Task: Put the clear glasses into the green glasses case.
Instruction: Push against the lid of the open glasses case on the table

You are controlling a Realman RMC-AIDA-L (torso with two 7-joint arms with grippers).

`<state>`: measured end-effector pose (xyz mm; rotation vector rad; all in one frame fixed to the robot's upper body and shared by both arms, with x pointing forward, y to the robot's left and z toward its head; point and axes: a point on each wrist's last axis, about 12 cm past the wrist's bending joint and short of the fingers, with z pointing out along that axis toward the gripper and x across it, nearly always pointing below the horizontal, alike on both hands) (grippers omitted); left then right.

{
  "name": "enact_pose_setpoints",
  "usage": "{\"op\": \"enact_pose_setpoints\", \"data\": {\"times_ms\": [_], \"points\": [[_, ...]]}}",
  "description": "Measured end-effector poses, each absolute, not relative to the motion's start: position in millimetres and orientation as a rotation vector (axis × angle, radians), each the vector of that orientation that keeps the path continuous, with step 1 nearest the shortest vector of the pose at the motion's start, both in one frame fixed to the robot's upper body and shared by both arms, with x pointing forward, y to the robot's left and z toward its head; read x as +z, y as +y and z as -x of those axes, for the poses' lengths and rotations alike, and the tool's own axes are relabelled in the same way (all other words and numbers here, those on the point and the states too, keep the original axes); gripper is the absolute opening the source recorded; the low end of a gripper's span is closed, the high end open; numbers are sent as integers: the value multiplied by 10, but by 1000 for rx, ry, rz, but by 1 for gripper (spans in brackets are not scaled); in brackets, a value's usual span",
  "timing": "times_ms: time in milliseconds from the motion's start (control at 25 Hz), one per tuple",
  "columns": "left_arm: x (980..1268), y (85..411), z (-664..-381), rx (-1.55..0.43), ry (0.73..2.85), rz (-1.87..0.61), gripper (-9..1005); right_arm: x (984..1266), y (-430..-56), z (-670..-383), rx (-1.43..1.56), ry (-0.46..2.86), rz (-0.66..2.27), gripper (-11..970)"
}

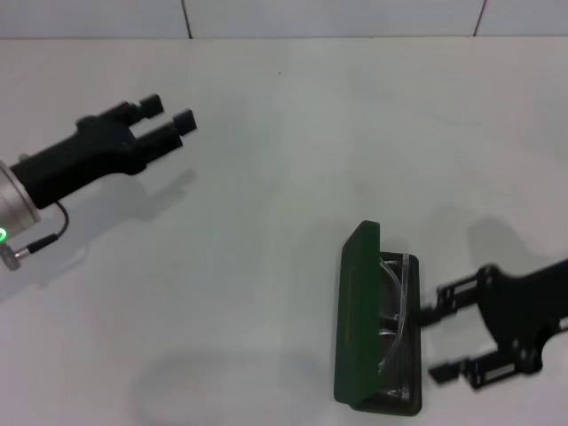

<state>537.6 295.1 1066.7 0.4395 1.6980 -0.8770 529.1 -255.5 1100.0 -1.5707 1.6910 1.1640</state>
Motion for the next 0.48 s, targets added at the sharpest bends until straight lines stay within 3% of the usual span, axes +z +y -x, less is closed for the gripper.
{"op": "enact_pose_setpoints", "data": {"times_ms": [480], "points": [[10738, 2980, -5418, -827, 1664, -474, 698, 11094, -1564, -5370, 1199, 1451, 1949, 626]]}}
